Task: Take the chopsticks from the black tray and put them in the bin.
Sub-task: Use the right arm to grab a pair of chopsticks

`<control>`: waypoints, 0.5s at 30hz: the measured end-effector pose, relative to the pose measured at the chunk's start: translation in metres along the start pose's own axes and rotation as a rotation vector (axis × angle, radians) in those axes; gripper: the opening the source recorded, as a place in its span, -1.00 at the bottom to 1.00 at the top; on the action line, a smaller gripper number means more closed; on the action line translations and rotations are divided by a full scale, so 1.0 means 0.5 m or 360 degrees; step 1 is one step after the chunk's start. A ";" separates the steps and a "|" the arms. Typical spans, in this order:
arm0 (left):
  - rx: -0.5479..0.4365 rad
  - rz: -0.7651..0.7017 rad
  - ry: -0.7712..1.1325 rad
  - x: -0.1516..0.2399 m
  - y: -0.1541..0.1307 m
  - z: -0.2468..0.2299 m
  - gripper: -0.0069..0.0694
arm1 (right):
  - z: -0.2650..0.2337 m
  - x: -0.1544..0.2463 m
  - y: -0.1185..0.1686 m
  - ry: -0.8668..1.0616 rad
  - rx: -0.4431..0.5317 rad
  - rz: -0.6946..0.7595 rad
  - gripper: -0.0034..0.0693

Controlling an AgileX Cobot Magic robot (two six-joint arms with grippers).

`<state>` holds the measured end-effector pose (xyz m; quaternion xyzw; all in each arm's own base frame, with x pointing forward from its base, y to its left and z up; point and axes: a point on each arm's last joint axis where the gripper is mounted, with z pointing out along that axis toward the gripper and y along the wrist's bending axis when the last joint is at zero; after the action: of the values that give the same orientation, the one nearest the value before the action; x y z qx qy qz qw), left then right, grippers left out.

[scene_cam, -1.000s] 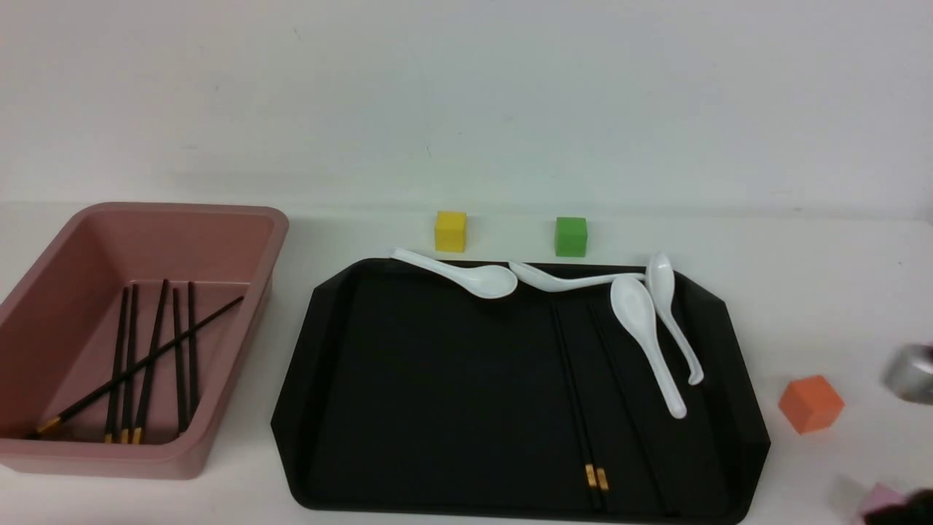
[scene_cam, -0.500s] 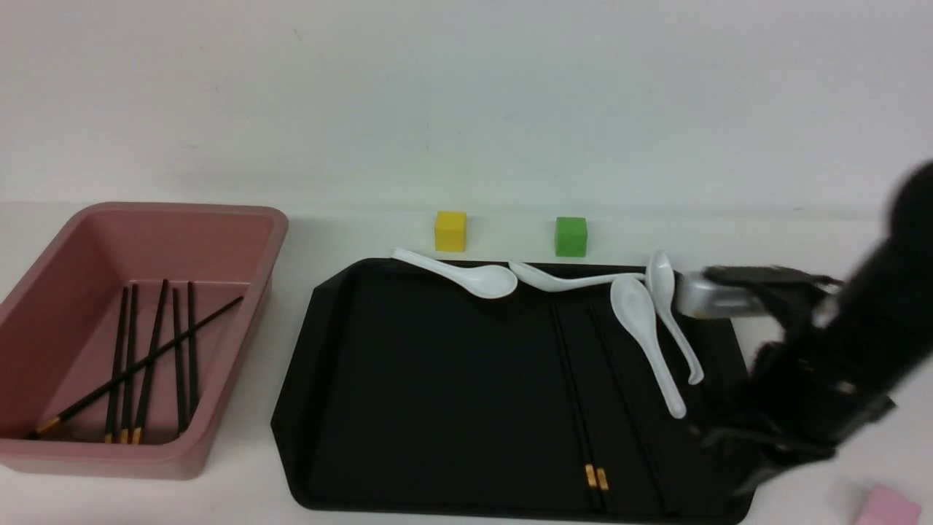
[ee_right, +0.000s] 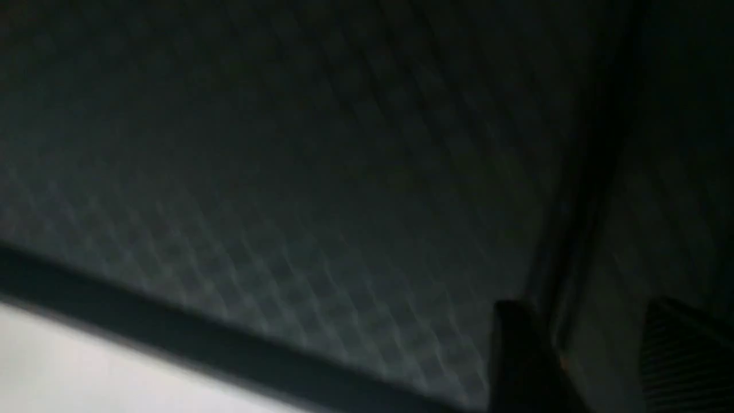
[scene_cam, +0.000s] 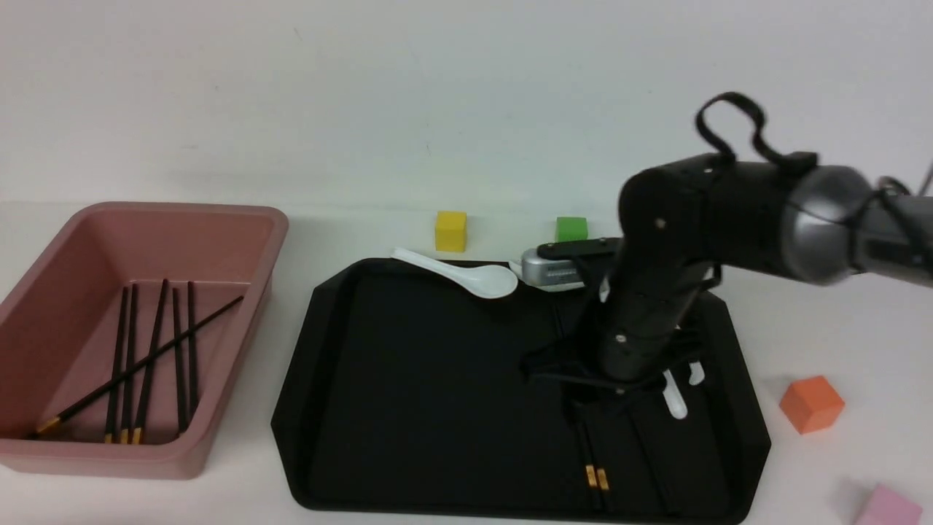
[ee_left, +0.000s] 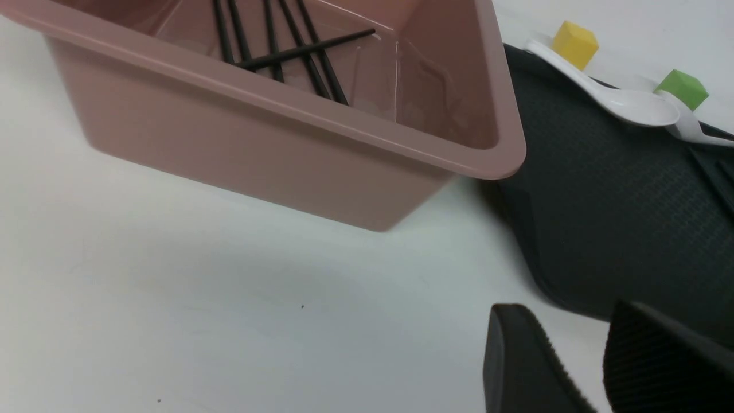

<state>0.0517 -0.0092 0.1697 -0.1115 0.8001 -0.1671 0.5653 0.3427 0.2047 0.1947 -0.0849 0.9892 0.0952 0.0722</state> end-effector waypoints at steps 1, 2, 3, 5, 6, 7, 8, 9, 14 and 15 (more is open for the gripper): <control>0.0000 0.0000 0.0000 0.000 0.000 0.000 -0.20 | 0.010 -0.007 0.001 0.0000 0.0001 0.0003 0.03; 0.0000 0.0000 0.0000 0.000 0.000 0.000 -0.20 | 0.016 -0.008 0.001 0.0005 0.0003 0.0004 0.05; 0.0000 0.0000 0.0000 0.000 0.000 0.000 -0.20 | 0.028 -0.012 0.001 0.0002 0.0004 0.0007 0.07; 0.0000 0.0000 0.0000 0.000 0.000 0.000 -0.20 | 0.047 -0.015 -0.001 0.0015 0.0010 0.0011 0.08; 0.0000 0.0000 0.0000 0.000 0.000 0.000 -0.20 | 0.052 -0.016 -0.001 0.0017 0.0012 0.0012 0.08; 0.0000 0.0000 0.0000 0.000 0.000 0.000 -0.20 | 0.061 -0.016 -0.002 0.0031 0.0017 0.0014 0.09; 0.0000 0.0000 0.0000 0.000 0.000 0.000 -0.20 | 0.070 -0.015 -0.004 0.0045 0.0024 0.0015 0.09; 0.0000 0.0000 0.0000 0.000 0.000 0.000 -0.20 | 0.078 -0.015 -0.006 0.0060 0.0037 0.0011 0.09; 0.0000 0.0000 0.0000 0.000 0.000 0.000 -0.20 | 0.087 -0.017 -0.008 0.0072 0.0057 -0.0001 0.08; 0.0000 0.0000 0.0000 0.000 0.000 0.000 -0.20 | 0.086 -0.017 -0.008 0.0071 0.0057 -0.0002 0.07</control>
<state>0.0517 -0.0092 0.1697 -0.1115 0.8001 -0.1671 0.5653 0.3572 0.2109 0.1535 -0.0862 0.9921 0.0754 0.0517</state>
